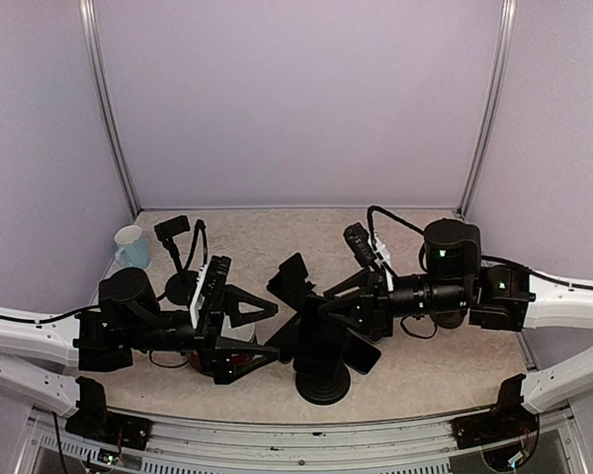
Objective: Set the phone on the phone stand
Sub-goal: Pick up the phone stand with the phone from the corner of the board.
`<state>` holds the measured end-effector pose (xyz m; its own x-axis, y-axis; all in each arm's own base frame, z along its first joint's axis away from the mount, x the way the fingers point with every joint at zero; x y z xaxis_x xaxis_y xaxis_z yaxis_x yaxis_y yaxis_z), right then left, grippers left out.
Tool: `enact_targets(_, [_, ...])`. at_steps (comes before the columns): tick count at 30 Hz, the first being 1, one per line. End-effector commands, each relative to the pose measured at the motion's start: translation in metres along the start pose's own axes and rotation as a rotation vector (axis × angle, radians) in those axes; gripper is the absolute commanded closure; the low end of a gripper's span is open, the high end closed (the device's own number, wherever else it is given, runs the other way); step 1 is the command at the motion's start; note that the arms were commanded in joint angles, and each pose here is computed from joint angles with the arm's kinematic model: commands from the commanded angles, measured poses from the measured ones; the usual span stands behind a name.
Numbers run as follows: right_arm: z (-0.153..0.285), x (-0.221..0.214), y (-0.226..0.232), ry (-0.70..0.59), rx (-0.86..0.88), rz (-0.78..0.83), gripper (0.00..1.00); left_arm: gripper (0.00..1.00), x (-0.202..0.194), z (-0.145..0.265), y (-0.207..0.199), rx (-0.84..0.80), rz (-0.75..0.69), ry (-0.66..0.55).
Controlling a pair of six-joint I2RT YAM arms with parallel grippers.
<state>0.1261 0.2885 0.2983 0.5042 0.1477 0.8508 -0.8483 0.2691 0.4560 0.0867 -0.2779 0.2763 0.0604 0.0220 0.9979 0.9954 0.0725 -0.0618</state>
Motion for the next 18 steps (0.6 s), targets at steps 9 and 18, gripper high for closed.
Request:
enact_targets(9, [0.0116, -0.0062, 0.0054, 0.007, 0.054, -0.027, 0.85, 0.01, 0.0031, -0.0084, 0.0013, -0.005, -0.009, 0.014])
enact_targets(18, [0.0052, -0.0024, 0.0114, 0.013, 0.128, -0.036, 1.0, 0.01, 0.0005, -0.0064, 0.0006, 0.003, -0.005, 0.016])
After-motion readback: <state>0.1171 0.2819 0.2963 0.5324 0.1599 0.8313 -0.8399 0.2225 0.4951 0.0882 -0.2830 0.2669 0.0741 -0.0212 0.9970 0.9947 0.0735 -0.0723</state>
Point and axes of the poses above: each gripper's point midway between its finger pads, its own z axis back along the fingers, its own y axis along the line the jaws close on, x = y × z, the point moved 8 cm from there along z, back along the fingers, and after that the axes turned 10 degrees about -z, right-handed, at the moved point
